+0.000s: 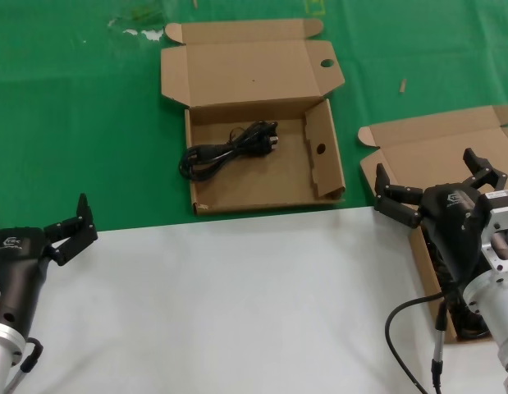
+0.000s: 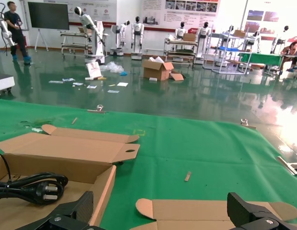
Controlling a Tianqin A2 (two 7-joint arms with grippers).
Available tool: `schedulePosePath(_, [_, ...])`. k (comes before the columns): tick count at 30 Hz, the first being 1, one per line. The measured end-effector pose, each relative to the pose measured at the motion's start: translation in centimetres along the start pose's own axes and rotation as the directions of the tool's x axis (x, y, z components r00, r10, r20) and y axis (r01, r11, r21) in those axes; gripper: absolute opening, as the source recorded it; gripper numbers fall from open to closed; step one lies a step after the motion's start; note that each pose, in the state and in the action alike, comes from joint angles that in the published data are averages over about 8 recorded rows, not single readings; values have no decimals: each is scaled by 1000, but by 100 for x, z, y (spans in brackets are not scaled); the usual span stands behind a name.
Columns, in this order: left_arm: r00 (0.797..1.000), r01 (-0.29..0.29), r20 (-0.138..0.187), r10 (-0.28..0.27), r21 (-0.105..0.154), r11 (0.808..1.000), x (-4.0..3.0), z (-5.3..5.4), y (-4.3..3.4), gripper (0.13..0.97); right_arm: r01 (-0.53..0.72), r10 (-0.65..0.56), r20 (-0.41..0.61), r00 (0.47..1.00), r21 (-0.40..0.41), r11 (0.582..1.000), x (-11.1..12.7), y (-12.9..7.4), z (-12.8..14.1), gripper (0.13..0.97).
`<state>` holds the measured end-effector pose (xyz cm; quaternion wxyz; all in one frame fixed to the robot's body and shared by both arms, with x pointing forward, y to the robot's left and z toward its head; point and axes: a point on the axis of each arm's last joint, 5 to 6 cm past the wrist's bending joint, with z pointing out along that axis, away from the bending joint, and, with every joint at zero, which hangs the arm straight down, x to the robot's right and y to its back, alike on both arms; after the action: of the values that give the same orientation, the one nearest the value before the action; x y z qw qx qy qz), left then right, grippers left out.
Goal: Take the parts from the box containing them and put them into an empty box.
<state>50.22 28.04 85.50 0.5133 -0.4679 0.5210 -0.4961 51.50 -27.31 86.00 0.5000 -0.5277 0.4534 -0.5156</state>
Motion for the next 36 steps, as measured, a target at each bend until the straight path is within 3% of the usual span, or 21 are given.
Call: schedulePosePath(36, [1000, 0, 0, 0, 0, 1000, 0, 0, 0, 966, 0, 0, 0, 1000, 0, 1000, 0, 0, 0, 966])
